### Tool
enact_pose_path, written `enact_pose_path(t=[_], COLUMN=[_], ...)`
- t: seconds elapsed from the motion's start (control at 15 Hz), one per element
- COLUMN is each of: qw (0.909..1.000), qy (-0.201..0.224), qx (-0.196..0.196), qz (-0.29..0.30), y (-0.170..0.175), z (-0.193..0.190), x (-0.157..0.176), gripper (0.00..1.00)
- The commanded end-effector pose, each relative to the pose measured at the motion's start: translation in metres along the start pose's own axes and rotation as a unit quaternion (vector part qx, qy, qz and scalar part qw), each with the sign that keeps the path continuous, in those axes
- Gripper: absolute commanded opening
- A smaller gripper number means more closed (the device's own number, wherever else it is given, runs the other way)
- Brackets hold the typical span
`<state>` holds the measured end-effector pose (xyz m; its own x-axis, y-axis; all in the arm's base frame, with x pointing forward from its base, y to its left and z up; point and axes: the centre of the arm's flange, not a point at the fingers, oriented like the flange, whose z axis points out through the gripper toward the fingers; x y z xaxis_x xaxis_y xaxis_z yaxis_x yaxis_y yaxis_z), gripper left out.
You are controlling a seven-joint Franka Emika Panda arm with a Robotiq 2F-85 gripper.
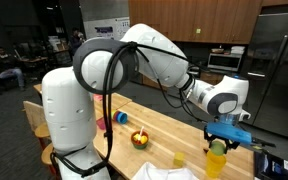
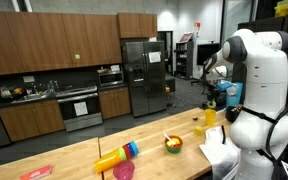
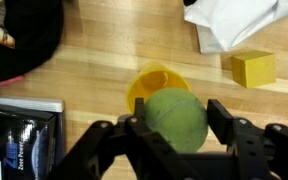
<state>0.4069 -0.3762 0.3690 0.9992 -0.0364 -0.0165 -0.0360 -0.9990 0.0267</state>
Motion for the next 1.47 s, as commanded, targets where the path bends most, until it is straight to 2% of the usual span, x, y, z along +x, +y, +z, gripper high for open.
enact_pose_path(t=[0.0, 0.27, 0.93, 1.0, 1.07, 1.33, 1.4], qw=[0.9997, 0.9989, 0.9980, 0.9981, 0.9986, 0.9984, 0.9984], qy=[0.000, -0.005, -0.008, -0.016, -0.010, -0.013, -0.013], qx=[-0.010, -0.028, -0.034, -0.030, -0.026, -0.027, -0.028], qz=[-0.024, -0.037, -0.052, -0.051, -0.045, -0.047, -0.047], y=[0.005, 0.002, 0.001, 0.001, -0.003, -0.003, -0.003], z=[0.012, 0.028, 0.039, 0.039, 0.041, 0.042, 0.043], x=[0.007, 0.014, 0.017, 0.017, 0.019, 0.018, 0.018], gripper=[0.38, 0.38, 0.38, 0.88, 0.63, 0.87, 0.88])
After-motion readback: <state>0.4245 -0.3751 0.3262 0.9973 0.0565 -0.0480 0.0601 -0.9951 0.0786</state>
